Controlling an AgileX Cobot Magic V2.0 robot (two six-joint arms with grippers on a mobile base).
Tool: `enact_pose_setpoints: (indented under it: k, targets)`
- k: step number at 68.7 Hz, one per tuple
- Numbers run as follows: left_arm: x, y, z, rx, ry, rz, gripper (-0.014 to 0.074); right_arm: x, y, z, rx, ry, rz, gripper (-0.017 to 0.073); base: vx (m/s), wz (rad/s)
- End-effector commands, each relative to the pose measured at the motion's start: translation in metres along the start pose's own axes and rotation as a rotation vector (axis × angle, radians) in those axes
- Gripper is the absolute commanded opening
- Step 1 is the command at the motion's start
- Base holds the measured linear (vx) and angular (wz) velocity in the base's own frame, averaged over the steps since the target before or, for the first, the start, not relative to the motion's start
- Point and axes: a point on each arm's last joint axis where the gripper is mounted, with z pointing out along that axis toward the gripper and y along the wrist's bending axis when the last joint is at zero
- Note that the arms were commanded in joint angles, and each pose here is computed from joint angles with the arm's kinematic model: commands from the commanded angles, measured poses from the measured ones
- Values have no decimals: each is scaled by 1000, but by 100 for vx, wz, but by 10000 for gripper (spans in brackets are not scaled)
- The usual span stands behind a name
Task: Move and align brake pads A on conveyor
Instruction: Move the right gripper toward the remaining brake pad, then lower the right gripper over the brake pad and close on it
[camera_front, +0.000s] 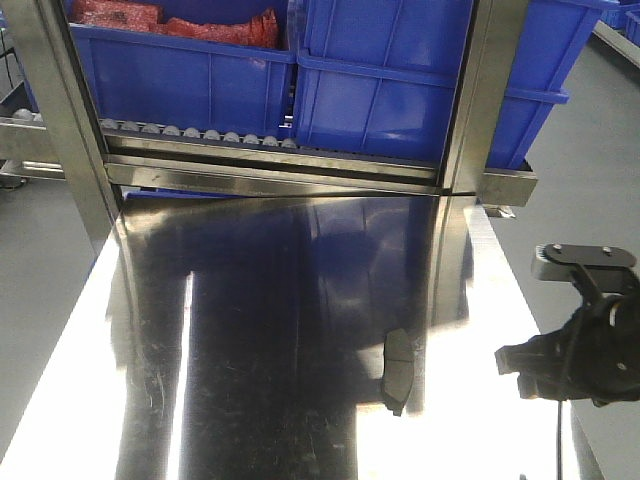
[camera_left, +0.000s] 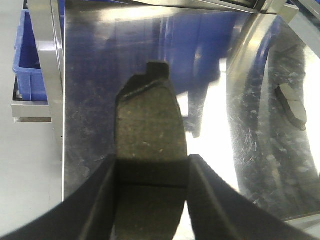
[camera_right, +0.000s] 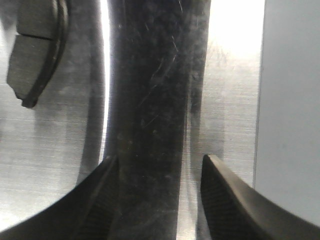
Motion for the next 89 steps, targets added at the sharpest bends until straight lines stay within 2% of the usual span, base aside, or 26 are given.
enact_pose_setpoints:
  k: [1,23,30,35,47,60,78,89]
  targets:
    - [-13,-4,-3,32,-94,5,-6,-18,9,-5,-6,-10,-6,358,0,0]
    - [-13,-4,-3,32,-94,5,-6,-55,80,13,-32,0,-42,360,0,0]
    - [-13,-4,-3,32,-94,5,-6,-65,98,19,-42,11,-66,367,0,0]
    - [-13,-4,-3,32,-94,5,-6,-73,105,23,-47,10,-49,375,0,0]
    - [-13,-4,-3,32,-94,5,-6,-85,110,37,-32,38,-2,406,0,0]
    - [-13,-4,-3,32,-94,5,-6,-93,114,57,-8,84,12,437,0,0]
    - [-13,-4,-3,32,-94,5,-6,-101,113,76,71,139,-10,440,0,0]
    - [-13,-4,-3,32,-94,5,-6,-101,113,85,79,153,-12,440,0,0]
